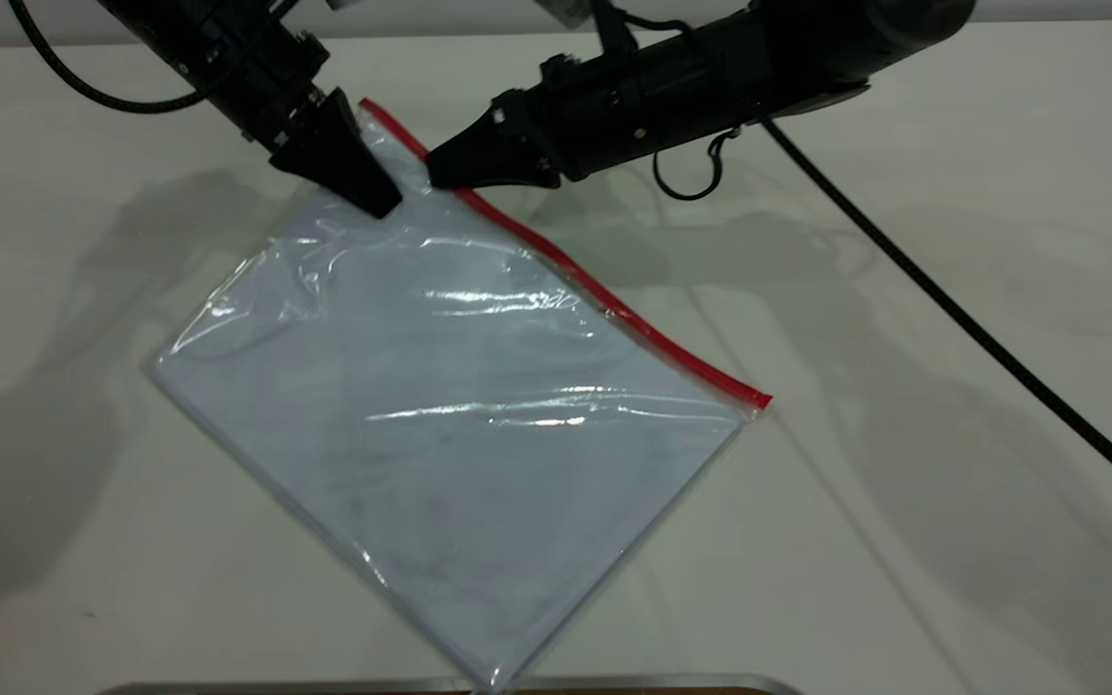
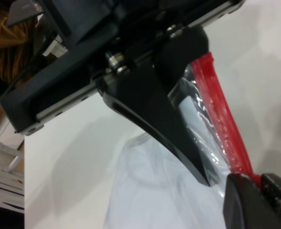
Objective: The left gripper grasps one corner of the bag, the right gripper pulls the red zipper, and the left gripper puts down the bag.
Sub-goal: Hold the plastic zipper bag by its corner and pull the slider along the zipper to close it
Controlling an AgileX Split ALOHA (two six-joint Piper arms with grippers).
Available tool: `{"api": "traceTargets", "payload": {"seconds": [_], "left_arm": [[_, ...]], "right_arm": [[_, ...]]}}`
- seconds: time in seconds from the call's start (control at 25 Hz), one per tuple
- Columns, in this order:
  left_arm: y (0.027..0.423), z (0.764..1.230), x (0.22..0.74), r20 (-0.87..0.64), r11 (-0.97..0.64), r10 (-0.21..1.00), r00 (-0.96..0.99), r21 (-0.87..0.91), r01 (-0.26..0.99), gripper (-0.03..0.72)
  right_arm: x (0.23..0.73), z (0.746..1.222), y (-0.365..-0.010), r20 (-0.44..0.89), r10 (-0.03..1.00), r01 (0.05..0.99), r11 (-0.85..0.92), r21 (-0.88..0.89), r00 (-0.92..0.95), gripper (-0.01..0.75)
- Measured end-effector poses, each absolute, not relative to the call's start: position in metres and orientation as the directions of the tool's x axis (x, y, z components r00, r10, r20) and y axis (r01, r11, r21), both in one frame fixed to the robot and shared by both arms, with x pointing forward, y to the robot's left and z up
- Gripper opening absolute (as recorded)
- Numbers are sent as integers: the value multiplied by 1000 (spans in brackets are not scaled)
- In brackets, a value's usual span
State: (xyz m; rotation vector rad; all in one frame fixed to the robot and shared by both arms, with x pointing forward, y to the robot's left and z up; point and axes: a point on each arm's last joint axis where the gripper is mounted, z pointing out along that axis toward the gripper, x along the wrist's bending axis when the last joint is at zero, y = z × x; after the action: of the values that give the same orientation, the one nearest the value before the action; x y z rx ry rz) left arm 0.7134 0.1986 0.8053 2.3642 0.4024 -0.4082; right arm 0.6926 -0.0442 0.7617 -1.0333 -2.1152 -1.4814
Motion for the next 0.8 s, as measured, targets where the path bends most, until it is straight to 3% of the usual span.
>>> {"api": "traceTargets", "payload": {"seconds": [0.8], "left_arm": [[207, 809, 718, -408, -612, 182, 895, 666, 428, 50]], "right_arm": [[694, 760, -69, 610, 347, 701, 333, 630, -713, 37]]}}
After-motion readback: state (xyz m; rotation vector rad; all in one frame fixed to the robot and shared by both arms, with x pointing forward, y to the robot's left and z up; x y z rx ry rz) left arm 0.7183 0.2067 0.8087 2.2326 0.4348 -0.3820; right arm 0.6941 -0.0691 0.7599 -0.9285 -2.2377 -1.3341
